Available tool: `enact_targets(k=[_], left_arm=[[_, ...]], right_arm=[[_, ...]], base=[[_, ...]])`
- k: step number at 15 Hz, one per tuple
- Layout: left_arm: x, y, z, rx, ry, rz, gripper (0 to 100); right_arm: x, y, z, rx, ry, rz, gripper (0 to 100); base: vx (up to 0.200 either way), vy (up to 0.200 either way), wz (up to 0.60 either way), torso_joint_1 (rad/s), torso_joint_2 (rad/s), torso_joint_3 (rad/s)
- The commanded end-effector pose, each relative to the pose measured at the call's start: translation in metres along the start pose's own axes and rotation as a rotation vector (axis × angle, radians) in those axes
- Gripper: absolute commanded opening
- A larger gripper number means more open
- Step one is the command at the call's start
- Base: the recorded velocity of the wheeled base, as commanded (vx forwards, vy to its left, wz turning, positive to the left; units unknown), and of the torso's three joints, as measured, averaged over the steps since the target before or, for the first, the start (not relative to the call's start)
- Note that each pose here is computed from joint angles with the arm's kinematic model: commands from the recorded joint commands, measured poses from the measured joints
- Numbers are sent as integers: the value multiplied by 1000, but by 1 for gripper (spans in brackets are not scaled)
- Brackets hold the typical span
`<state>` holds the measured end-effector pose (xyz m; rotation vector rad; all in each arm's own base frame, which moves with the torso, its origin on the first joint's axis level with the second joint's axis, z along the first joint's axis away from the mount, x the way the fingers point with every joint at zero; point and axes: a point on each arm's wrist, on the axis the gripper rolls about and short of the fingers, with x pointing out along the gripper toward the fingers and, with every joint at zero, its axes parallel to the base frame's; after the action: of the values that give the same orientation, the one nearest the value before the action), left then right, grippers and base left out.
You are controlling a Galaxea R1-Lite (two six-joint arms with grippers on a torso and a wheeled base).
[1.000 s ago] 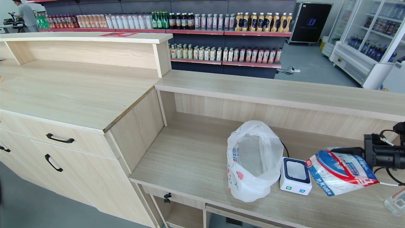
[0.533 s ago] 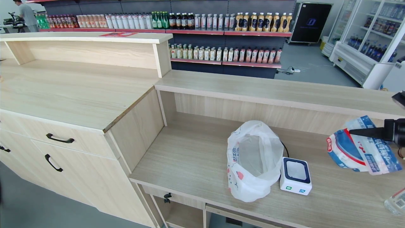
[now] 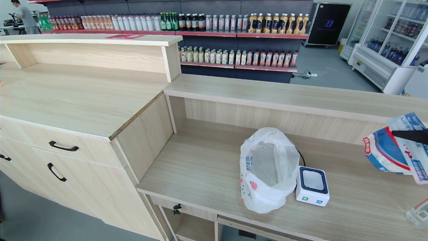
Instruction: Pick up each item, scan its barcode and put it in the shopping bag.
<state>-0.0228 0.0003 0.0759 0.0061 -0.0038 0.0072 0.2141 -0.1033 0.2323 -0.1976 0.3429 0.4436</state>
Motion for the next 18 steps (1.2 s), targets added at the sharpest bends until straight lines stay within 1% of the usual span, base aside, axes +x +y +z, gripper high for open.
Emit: enact_targets(k=[1,4,6,8,13,15,17,18], left_arm=[[0,0,0,0,-1,0,100],[0,0,0,0,-1,0,100],[0,0,0,0,-1,0,100],[0,0,0,0,-1,0,100],[0,0,0,1,-1,0,100],[0,0,0,0,-1,0,100],[0,0,0,0,-1,0,100],[0,0,0,0,-1,0,100]], right_arm=[[-8,9,8,-33,-23,-9,0],[-12,17,11,-38,-33,-5,0],[-10,18,11,-39,-32,5,0],[-5,14,8,-24,-23,17,0],[45,-4,-19,77,66,134,0],[78,-14,-37,127,119,199,0],[99,-20,-46,149,146,235,0],[99,-20,-46,149,146,235,0]], base=[[0,0,0,0,0,0],[0,0,600,1,2,2],[0,0,600,2,2,5],[0,0,600,7,0,0],[0,0,0,0,0,0],[0,0,0,0,0,0],[0,0,0,0,0,0],[0,0,0,0,0,0]])
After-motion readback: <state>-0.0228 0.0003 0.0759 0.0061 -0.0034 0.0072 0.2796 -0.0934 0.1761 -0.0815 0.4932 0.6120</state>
